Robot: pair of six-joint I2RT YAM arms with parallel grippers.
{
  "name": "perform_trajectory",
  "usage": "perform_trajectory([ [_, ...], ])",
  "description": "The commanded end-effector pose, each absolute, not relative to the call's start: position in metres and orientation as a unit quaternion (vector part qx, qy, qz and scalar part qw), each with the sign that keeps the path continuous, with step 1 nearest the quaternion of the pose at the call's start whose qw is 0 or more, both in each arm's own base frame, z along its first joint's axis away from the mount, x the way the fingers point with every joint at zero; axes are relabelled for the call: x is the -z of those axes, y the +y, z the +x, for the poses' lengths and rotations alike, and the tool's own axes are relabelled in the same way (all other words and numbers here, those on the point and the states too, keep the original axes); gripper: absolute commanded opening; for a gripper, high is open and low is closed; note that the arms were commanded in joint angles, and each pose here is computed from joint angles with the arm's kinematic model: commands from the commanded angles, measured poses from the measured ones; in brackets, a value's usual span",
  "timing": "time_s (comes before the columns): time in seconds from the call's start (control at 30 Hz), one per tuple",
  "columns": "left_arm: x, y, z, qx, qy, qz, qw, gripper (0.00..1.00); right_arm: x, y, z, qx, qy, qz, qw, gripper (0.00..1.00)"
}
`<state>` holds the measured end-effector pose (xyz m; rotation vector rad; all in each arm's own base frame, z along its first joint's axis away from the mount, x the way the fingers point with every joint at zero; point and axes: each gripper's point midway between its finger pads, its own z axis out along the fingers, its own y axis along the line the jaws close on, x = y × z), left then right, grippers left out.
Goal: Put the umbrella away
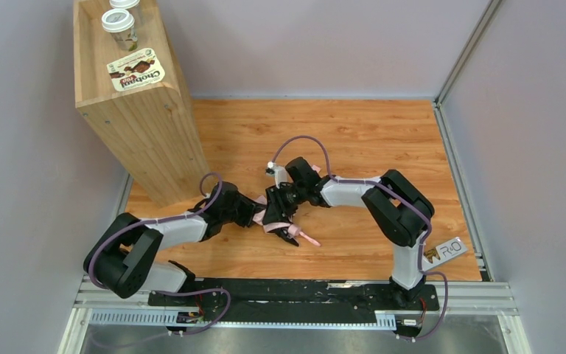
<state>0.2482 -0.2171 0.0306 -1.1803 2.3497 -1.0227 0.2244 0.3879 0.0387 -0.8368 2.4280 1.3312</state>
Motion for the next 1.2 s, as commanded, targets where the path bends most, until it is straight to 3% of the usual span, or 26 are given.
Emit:
perform_trajectory([
  [0.0,0.033,-0.181,0.185,0.208,0.889,-0.4,0.08,0.0,-0.025,0.351,0.211,-0.337,0.887,-0.291,0.12,0.53],
  [0.13,0.03,-0.18,0.184,0.201,0.89,-0.401,0.078,0.0,-0.047,0.346,0.212,-0.284,0.877,-0.335,0.196,0.85],
  [0.17,0.031,-0.179,0.183,0.197,0.891,-0.402,0.075,0.0,-0.051,0.345,0.212,-0.272,0.87,-0.35,0.216,0.9],
  [0.33,0.031,-0.179,0.177,0.178,0.896,-0.404,0.048,0.0,-0.059,0.346,0.218,-0.152,0.836,-0.419,0.321,0.92],
  [0.47,0.032,-0.179,0.171,0.164,0.897,-0.409,0.026,0.0,-0.051,0.359,0.215,-0.081,0.804,-0.467,0.358,0.91],
  [0.67,0.032,-0.18,0.165,0.153,0.899,-0.411,0.005,0.0,-0.04,0.365,0.241,0.029,0.787,-0.448,0.423,0.87],
  [0.8,0.031,-0.179,0.164,0.148,0.902,-0.406,0.003,0.0,-0.029,0.356,0.25,0.065,0.792,-0.428,0.43,0.71],
  [1.07,0.023,-0.178,0.172,0.149,0.91,-0.385,0.026,0.0,0.009,0.34,0.234,0.006,0.828,-0.425,0.365,0.0],
  [1.17,0.017,-0.18,0.18,0.162,0.914,-0.368,0.045,0.01,0.02,0.338,0.226,-0.05,0.847,-0.413,0.329,0.0],
])
